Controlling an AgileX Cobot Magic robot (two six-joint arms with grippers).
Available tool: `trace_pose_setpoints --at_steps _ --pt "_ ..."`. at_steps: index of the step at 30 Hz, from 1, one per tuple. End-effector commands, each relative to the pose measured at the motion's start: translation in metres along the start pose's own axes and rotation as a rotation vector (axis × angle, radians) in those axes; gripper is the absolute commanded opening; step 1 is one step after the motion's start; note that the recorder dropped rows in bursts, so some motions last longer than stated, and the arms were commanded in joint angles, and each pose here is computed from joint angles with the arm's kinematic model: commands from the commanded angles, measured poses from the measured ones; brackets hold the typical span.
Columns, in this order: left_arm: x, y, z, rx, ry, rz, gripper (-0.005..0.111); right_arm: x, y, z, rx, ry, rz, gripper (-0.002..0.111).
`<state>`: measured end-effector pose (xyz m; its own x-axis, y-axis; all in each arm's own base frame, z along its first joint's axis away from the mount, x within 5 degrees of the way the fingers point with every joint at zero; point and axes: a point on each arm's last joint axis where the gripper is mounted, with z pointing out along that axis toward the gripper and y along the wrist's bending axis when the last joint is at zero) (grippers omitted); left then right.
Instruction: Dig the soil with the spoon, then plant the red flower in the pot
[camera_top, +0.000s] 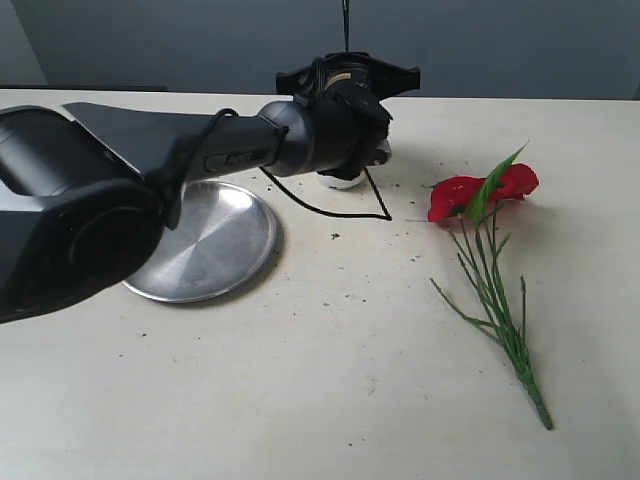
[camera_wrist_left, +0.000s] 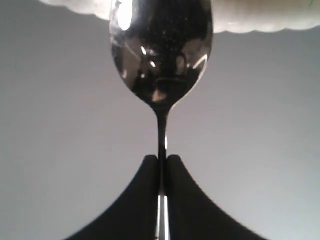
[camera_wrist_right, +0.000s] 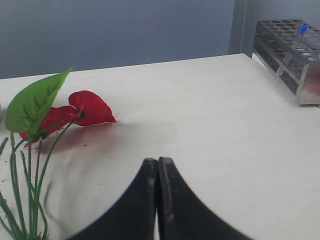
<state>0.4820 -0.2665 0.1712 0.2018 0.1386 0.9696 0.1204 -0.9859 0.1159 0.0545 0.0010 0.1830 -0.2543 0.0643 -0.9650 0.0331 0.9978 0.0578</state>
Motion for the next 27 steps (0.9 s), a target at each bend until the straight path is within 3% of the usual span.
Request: trace_pose_setpoints --at_steps 1,5,27 --pt "-0.012 -0.003 0.004 0.026 -0.011 0.004 0.000 0.000 0.000 0.000 0.004 -0.007 0.001 -0.001" --pt "-0.023 -0.003 0.006 0.029 -0.031 0.012 0.000 0.000 0.000 0.000 0.004 -0.007 0.001 -0.001" --pt "-0.025 0.010 -0.006 0.030 -0.044 -0.020 0.000 0.000 0.000 0.000 0.004 -0.007 0.001 -0.001"
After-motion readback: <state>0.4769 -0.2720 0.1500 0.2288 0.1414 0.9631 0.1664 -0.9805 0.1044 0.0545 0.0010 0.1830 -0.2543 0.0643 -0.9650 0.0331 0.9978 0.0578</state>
